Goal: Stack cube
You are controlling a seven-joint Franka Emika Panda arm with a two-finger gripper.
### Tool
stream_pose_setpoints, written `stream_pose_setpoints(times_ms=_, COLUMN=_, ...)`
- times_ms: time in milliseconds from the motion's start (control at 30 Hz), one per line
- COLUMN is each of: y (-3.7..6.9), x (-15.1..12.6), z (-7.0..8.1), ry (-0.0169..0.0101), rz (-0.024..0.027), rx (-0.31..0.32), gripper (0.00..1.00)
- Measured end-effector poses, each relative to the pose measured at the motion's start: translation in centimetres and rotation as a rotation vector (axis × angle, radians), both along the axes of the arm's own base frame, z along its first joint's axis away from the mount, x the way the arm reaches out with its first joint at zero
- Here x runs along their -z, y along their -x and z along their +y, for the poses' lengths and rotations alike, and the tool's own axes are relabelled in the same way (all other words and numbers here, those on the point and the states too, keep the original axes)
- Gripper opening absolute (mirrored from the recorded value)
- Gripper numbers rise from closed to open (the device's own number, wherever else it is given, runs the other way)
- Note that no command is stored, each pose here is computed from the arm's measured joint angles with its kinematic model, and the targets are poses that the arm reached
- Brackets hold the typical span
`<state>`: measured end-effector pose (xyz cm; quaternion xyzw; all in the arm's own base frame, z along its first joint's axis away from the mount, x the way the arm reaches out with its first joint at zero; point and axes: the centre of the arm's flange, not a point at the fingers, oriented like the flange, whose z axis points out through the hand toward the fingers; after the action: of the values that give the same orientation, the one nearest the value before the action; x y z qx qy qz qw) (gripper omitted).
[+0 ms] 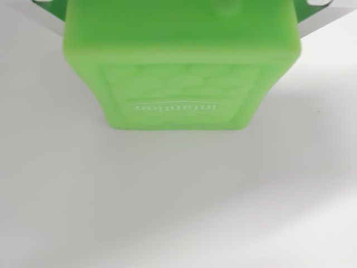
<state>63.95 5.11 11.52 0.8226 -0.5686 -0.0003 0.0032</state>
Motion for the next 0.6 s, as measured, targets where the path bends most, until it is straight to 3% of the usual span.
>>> stream_pose_setpoints(times_ms=600, y=-0.1, x=-1.3, z=0.0, ry=-0.0008, rz=-0.0040, rx=0.000, gripper=0.00)
